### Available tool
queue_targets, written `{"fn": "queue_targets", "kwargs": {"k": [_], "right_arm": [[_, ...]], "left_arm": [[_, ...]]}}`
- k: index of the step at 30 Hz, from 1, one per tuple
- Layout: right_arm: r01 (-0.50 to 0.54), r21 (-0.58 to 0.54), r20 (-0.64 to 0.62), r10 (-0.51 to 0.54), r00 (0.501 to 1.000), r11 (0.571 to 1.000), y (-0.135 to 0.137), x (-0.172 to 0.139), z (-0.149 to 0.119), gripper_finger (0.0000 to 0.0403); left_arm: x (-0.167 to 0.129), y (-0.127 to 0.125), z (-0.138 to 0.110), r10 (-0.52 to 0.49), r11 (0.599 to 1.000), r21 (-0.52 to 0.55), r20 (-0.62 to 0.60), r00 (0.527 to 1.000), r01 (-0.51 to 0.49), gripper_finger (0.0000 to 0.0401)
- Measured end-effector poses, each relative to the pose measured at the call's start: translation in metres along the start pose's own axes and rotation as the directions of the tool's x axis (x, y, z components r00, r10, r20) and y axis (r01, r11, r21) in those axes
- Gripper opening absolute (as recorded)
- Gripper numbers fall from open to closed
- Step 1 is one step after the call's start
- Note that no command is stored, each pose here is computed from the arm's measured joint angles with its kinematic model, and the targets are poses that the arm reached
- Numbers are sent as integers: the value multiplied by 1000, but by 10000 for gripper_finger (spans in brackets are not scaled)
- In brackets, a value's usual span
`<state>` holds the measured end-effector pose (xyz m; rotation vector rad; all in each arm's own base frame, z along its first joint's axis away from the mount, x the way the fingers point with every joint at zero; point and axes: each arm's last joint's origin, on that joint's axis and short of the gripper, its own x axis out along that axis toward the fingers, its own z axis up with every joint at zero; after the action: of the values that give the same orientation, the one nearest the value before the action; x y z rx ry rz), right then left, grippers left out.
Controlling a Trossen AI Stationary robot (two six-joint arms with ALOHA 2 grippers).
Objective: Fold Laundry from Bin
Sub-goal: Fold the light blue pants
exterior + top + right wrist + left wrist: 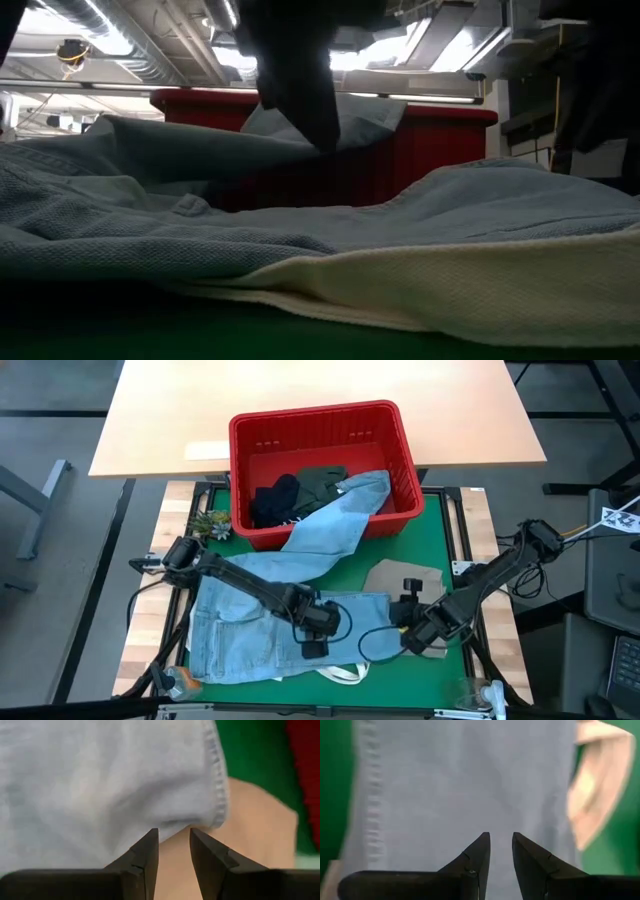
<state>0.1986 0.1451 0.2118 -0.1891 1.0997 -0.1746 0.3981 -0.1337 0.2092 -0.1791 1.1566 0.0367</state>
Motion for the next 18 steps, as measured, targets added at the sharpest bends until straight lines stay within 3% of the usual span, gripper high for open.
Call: {"fn": "queue_targets", "kwargs": {"k": [10, 18], "right_arm": [[55, -112, -46, -61, 997, 992, -25, 18, 8, 112], [-75, -223, -138, 44, 989, 972, -39, 27, 13, 112]], "left_arm": [[15, 34, -4, 77, 995, -65, -54, 996, -80, 78], [22, 26, -18, 70, 994, -83, -96, 993, -78, 78]]}}
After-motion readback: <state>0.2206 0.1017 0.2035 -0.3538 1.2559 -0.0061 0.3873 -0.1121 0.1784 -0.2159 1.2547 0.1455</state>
